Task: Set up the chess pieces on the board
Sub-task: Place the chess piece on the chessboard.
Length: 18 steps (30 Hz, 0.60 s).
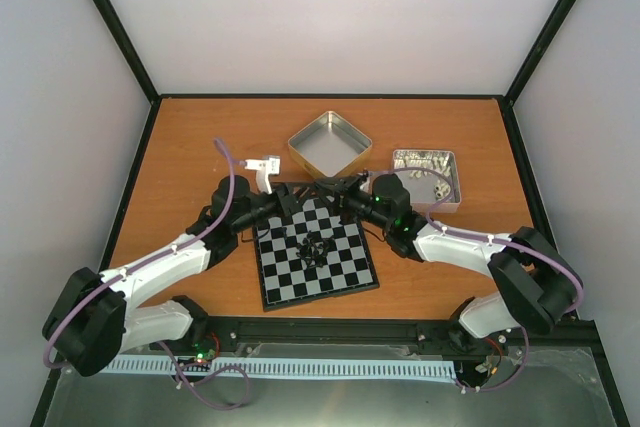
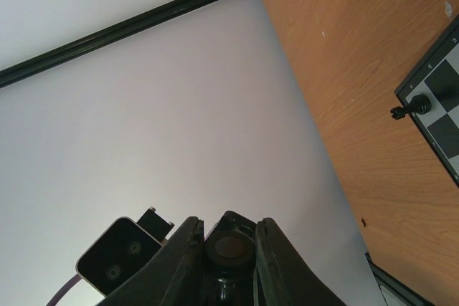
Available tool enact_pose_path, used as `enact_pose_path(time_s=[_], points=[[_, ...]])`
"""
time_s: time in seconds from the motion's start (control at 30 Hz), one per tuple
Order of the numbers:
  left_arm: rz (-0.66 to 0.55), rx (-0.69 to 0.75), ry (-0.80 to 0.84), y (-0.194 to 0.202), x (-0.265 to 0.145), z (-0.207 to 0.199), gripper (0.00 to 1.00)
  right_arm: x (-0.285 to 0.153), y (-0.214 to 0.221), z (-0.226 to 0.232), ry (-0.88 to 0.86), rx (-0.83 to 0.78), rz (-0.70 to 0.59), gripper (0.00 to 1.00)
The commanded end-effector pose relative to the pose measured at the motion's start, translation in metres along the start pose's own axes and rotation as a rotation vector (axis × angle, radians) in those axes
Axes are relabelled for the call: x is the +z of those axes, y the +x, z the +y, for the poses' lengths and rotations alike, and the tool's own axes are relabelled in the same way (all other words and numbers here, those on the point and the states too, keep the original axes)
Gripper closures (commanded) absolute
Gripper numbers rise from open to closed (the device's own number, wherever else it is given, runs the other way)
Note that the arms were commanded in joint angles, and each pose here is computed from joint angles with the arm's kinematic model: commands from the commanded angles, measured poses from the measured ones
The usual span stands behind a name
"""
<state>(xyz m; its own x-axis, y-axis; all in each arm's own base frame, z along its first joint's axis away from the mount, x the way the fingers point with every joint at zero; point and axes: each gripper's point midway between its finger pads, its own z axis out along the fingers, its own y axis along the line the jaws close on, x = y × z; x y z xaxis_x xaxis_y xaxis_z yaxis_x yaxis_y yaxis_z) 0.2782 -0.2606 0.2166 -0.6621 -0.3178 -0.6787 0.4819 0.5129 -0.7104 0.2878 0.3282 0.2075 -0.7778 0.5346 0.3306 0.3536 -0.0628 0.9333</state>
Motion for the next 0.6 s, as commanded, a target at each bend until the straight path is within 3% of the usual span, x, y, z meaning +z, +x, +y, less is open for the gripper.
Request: enact_pose_path(time_s=[0.0, 0.3, 0.57], points=[[0.007, 0.077, 0.056, -0.004, 0.003, -0.016, 0.62, 0.002, 0.001, -0.003, 0.011, 0.022, 0.018, 0.8], [0.062, 0.119, 0.043, 0.009, 0.004, -0.01, 0.62, 0.002, 0.003, -0.007, 0.037, 0.013, 0.032, 0.8], [0.08, 0.133, 0.067, 0.012, 0.005, -0.014, 0.69, 0.003, 0.002, -0.012, 0.051, 0.021, 0.032, 0.8]])
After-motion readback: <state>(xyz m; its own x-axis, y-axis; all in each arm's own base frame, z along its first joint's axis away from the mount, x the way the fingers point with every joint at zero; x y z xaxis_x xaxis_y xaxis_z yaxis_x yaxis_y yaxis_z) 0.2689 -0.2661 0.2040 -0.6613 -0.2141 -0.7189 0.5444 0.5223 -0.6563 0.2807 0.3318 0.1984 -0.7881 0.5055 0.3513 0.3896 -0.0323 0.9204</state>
